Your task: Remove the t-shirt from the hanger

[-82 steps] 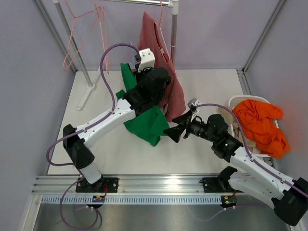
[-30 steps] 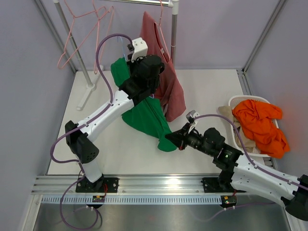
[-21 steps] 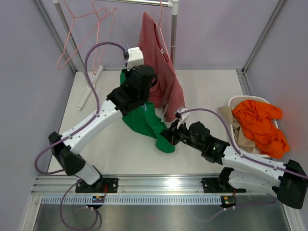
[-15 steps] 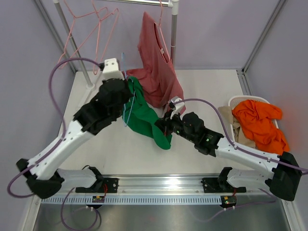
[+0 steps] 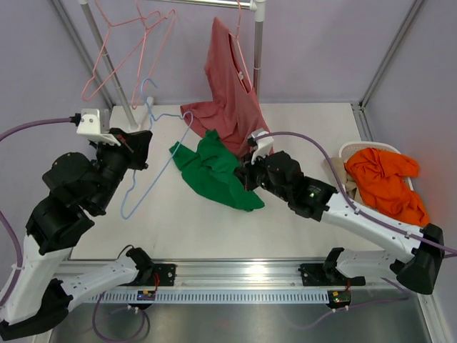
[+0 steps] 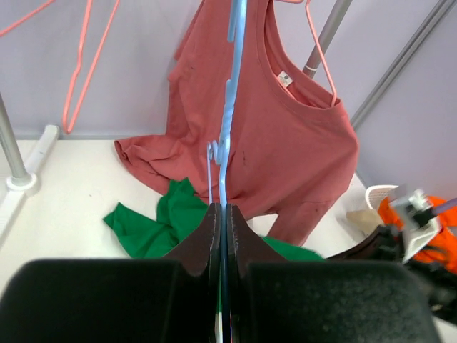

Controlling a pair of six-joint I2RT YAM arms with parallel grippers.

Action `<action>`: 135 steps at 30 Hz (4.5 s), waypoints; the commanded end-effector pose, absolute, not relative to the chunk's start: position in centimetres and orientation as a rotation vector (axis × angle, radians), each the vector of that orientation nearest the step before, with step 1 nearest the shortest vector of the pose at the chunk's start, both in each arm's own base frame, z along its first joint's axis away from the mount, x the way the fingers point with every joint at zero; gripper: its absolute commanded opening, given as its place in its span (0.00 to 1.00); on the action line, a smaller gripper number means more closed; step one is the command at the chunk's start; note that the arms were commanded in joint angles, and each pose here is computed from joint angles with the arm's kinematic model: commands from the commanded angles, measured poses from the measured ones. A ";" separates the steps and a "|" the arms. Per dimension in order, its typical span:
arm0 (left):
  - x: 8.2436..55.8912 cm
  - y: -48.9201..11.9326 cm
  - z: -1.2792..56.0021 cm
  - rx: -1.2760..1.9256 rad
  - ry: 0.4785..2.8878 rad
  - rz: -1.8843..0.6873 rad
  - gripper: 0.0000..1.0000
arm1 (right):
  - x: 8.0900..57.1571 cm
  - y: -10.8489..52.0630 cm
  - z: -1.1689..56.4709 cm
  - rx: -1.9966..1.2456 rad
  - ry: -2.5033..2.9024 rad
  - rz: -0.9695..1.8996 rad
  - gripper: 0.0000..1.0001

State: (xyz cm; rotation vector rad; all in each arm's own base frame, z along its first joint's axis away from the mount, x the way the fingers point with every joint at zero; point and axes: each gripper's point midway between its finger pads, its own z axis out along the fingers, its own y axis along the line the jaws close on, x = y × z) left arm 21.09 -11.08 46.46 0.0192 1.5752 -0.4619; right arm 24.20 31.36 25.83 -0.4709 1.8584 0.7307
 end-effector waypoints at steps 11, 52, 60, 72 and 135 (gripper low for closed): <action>29.5 -13.7 43.7 0.139 1.646 -0.472 0.00 | 25.0 25.7 42.5 -0.358 1.677 0.651 0.00; 44.4 -10.3 56.9 0.080 1.199 -0.204 0.00 | 30.6 -8.9 70.1 0.387 1.035 -0.326 0.00; 47.4 -9.3 58.2 0.019 1.117 -0.190 0.00 | 23.5 -11.4 75.3 0.428 0.816 -0.526 0.00; 49.3 -9.5 58.2 0.011 1.099 -0.208 0.00 | 23.7 -15.2 64.2 0.661 1.041 -0.642 0.00; 41.8 -21.6 58.6 -0.216 1.192 0.045 0.51 | 35.6 -6.9 48.1 0.420 1.609 0.163 0.78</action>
